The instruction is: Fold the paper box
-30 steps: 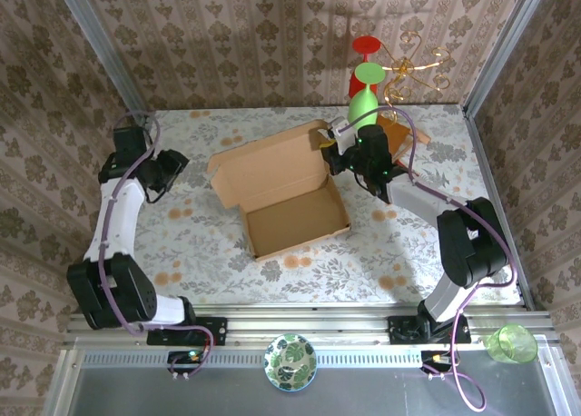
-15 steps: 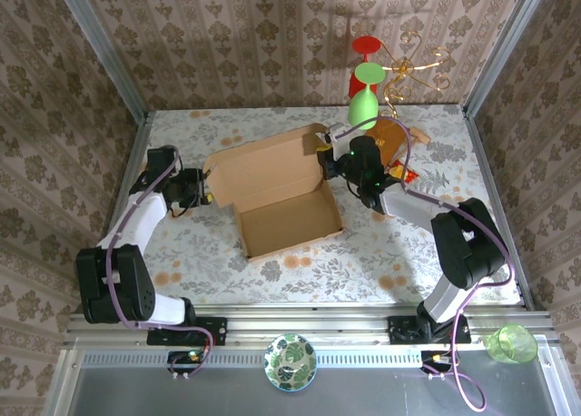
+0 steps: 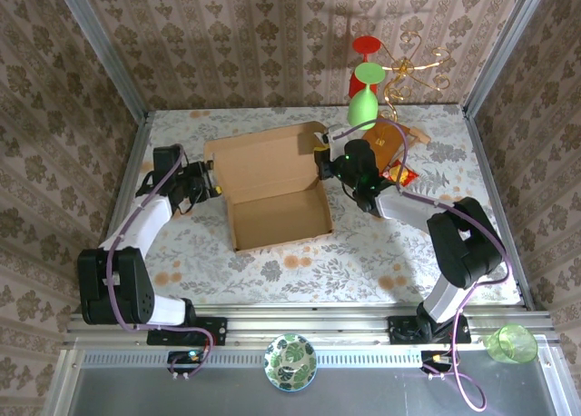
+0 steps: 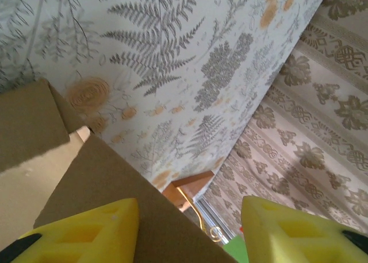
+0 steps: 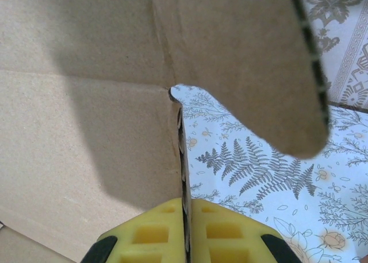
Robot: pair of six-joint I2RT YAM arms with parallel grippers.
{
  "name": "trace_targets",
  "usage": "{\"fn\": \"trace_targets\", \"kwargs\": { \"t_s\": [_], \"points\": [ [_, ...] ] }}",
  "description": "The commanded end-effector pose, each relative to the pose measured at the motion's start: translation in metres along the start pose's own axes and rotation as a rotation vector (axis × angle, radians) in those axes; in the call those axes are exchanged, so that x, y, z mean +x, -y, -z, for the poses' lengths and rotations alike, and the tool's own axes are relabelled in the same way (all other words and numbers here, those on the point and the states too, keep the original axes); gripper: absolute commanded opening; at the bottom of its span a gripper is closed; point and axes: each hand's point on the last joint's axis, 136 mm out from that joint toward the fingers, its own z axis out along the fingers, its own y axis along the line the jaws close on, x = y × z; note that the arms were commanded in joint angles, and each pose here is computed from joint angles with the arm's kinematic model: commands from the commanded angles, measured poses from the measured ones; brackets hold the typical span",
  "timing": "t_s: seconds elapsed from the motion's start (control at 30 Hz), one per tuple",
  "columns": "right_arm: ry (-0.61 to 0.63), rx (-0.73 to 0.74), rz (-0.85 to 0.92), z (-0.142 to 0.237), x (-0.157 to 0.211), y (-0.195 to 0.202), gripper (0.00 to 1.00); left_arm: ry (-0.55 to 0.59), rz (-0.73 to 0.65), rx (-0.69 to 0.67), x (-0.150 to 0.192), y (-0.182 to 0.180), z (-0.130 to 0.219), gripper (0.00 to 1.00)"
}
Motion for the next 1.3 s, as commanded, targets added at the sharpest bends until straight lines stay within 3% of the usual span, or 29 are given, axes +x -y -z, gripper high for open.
{"fn": "trace_targets", "kwargs": {
  "t_s": [0.0,0.3,0.53,0.8,0.87,1.0,1.07,1.27],
  "points": [
    [0.029,0.028,-0.025,-0.003,0.000,0.001,0.00,-0.030,0.080,0.037,0.010,0.004,0.002,0.51],
    [0.038,0.045,-0.052,-0.005,0.005,0.004,0.00,-0.068,0.149,0.094,0.011,0.007,-0.007,0.54],
    [0.028,0.090,-0.009,-0.005,0.005,0.011,0.00,-0.051,0.063,0.099,0.007,0.010,0.005,0.51],
    [0.024,0.105,0.051,-0.001,0.004,0.020,0.00,0.131,-0.349,-0.067,-0.011,-0.005,0.081,0.54],
    [0.018,0.093,0.075,-0.002,0.003,0.018,0.00,0.162,-0.566,-0.089,-0.010,0.006,0.097,0.49],
    [0.009,0.076,0.089,-0.003,0.005,0.017,0.00,0.152,-1.158,-0.176,0.016,0.029,0.108,0.41],
    [0.005,0.074,0.084,-0.004,0.006,0.019,0.00,0.143,-1.408,-0.197,0.029,0.029,0.106,0.43],
    [-0.001,0.061,0.087,-0.005,0.006,0.019,0.00,0.120,-1.690,-0.168,0.034,0.036,0.090,0.57]
  ]
}}
